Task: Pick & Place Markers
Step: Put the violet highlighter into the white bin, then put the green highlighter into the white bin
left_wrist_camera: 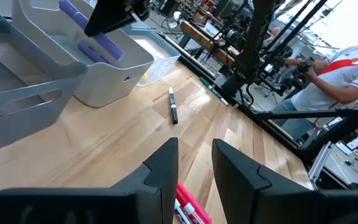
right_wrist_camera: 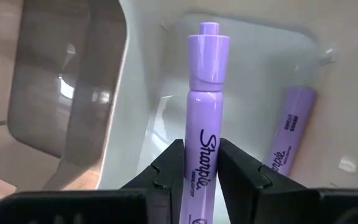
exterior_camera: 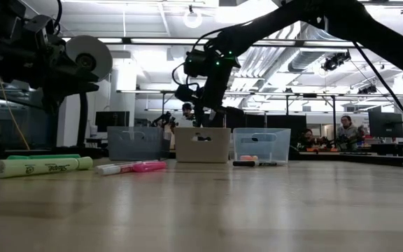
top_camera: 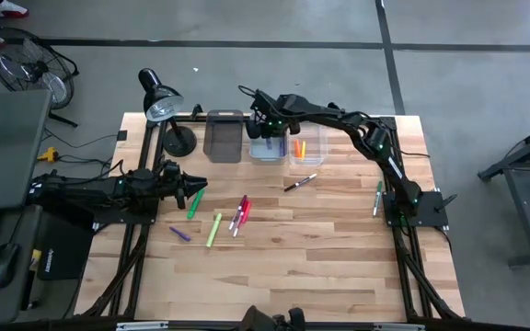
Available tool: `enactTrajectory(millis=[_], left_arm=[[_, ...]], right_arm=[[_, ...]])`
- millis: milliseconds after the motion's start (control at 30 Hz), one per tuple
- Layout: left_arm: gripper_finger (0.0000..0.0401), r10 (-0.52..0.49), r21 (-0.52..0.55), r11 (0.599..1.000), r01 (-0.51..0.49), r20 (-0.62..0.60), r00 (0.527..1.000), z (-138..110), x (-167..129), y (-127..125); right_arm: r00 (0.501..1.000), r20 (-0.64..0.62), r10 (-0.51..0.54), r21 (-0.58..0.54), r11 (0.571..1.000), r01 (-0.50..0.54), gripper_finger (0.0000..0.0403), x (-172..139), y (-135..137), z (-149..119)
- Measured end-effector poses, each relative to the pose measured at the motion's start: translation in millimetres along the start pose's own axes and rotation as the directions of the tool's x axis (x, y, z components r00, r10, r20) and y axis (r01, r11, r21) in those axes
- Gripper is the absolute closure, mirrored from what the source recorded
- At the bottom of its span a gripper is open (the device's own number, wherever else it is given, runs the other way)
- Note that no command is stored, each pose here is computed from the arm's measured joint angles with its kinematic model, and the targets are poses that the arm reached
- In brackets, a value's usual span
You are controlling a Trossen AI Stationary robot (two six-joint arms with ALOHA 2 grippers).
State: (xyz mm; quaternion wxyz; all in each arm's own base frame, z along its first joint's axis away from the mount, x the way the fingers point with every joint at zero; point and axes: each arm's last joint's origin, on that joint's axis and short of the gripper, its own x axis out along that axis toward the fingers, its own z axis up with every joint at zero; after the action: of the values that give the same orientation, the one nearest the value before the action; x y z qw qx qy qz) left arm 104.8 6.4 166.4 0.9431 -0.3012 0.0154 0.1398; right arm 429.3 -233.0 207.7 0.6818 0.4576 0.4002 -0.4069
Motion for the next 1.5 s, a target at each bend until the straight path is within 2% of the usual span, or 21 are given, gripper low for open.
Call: enactTrajectory(millis=[267, 467, 833, 1167, 1333, 1500], left_arm=[[0.0304, -0.001, 0.0, 1.0, 0.001, -0.001, 1.0, 0.0, 0.0, 0.0], [0.0304, -0.001, -0.003, 1.0, 0.001, -0.001, 1.0, 0.1, 0.0, -0.1], [0.0304, -0.005, -0.002, 1.0, 0.005, -0.005, 1.0, 0.0, 0.0, -0.2], [0.0304, -0.027, -0.023, 0.999, 0.027, -0.023, 0.999, -0.6, -0.1, -0.8], [0.0304, -0.041, -0.029, 0.999, 0.04, -0.032, 0.999, -0.9, -0.1, -1.2], [0.0304, -0.043, -0.03, 0.999, 0.043, -0.03, 0.999, -0.6, -0.1, -1.4]], right_arm=[[0.999, -0.033, -0.015, -0.04, 0.999, 0.014, 0.0282, 0.0, -2.1, -2.6], [0.999, -0.047, -0.001, -0.076, 0.997, -0.002, 0.0273, -3.3, -1.7, -3.1], [0.999, 0.021, 0.033, -0.172, 0.985, -0.029, 0.0273, -52.2, 2.8, -3.3], [0.997, 0.067, 0.033, -0.269, 0.963, -0.014, 0.0274, -84.0, 18.1, -25.6], [0.997, 0.08, -0.023, -0.359, 0.932, 0.05, 0.0274, -98.3, 23.7, -44.9], [0.983, 0.16, -0.086, -0.494, 0.856, 0.155, 0.0274, -123.4, 34.3, -75.9]])
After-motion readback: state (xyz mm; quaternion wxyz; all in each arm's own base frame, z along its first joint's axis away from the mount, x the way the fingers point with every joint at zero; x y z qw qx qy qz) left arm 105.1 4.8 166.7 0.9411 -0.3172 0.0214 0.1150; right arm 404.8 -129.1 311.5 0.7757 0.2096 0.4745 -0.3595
